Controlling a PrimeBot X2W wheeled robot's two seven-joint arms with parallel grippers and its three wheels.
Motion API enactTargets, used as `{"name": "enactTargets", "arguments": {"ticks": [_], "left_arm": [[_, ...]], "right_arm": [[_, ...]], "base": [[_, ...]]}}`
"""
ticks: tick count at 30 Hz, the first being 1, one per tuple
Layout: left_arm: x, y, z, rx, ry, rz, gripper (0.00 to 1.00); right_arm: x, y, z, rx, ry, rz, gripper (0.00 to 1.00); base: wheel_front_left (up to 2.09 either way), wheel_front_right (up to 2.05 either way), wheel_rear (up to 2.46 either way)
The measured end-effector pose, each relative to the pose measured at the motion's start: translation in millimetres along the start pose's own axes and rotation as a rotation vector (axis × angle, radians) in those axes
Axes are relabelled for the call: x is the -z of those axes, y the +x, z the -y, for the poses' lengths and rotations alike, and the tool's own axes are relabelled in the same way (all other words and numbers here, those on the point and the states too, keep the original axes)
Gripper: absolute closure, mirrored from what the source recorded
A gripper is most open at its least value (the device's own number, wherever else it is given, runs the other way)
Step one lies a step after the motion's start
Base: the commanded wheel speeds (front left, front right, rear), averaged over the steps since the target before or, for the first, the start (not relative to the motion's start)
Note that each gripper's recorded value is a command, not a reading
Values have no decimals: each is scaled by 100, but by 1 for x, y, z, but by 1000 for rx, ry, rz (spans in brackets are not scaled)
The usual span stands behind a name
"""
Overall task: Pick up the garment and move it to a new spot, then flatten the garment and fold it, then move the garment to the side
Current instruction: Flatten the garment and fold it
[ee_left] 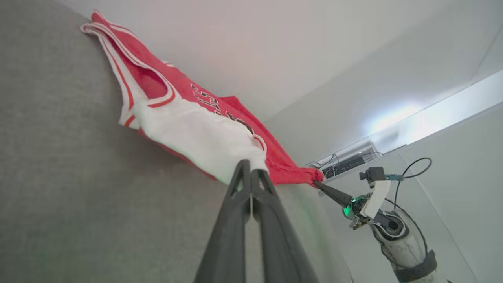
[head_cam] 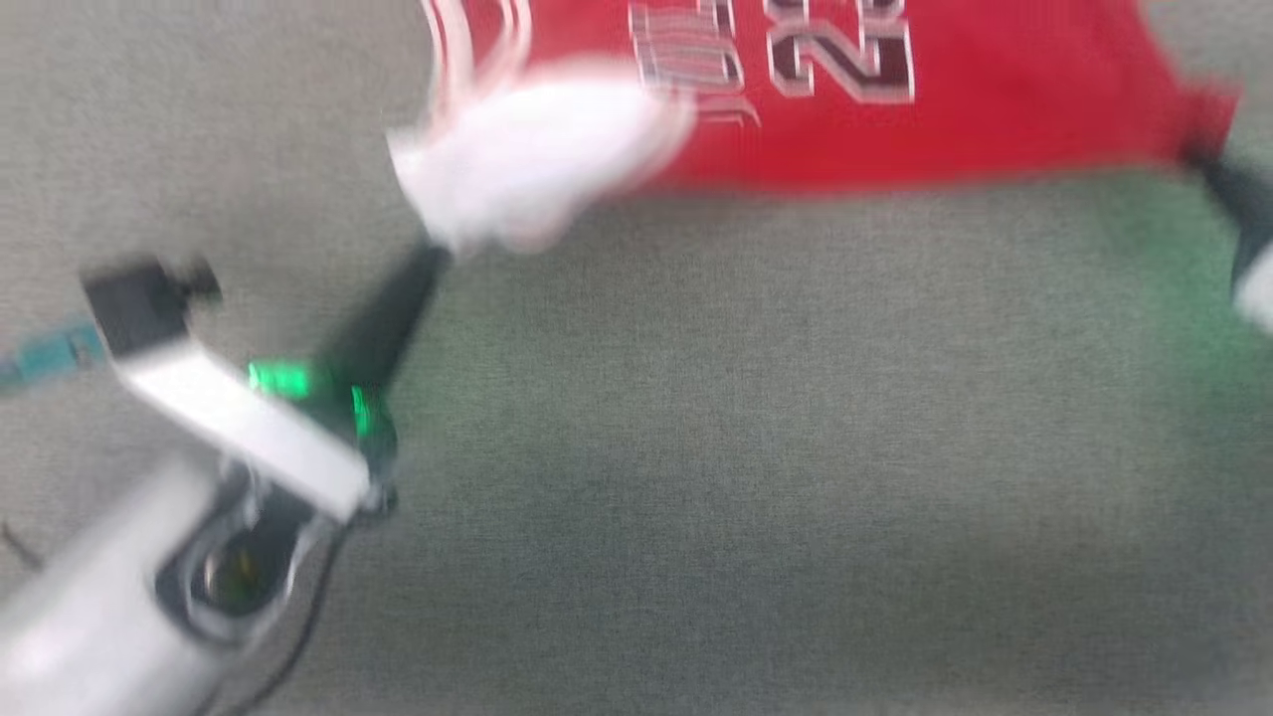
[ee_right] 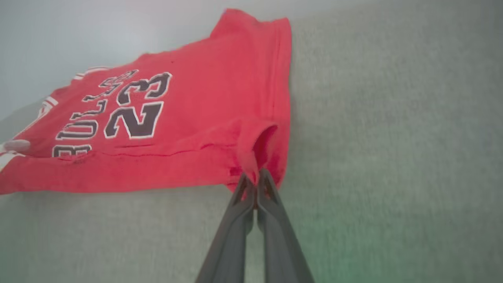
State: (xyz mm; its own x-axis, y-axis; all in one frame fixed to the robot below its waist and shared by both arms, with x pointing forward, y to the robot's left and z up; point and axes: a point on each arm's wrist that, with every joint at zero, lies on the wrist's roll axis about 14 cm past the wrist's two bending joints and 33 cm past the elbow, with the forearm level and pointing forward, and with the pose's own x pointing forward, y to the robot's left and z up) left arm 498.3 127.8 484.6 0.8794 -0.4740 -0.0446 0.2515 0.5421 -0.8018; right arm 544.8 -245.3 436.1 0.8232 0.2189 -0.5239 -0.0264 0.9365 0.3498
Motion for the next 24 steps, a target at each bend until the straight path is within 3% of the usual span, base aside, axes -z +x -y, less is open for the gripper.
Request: {"name": "enactTargets", "arguments": {"ticks": [6, 15, 20, 24], "left_arm": [[27, -50, 5, -25, 26, -81, 100], [54, -107, 20, -41, -13, -155, 100], [56, -117, 34, -6, -1, -159, 100], [48, -105, 41, 40, 45, -157, 100]], "right_arm": [[58, -60, 4, -14, 30, -128, 100], [97, -131, -1, -9, 99, -204, 100], [95, -149, -6, -4, 129, -182, 100], [80, -143, -11, -14, 124, -143, 100]], "base": [[0, 0, 0], [0, 0, 0], [0, 0, 0], [0, 0, 0]]}}
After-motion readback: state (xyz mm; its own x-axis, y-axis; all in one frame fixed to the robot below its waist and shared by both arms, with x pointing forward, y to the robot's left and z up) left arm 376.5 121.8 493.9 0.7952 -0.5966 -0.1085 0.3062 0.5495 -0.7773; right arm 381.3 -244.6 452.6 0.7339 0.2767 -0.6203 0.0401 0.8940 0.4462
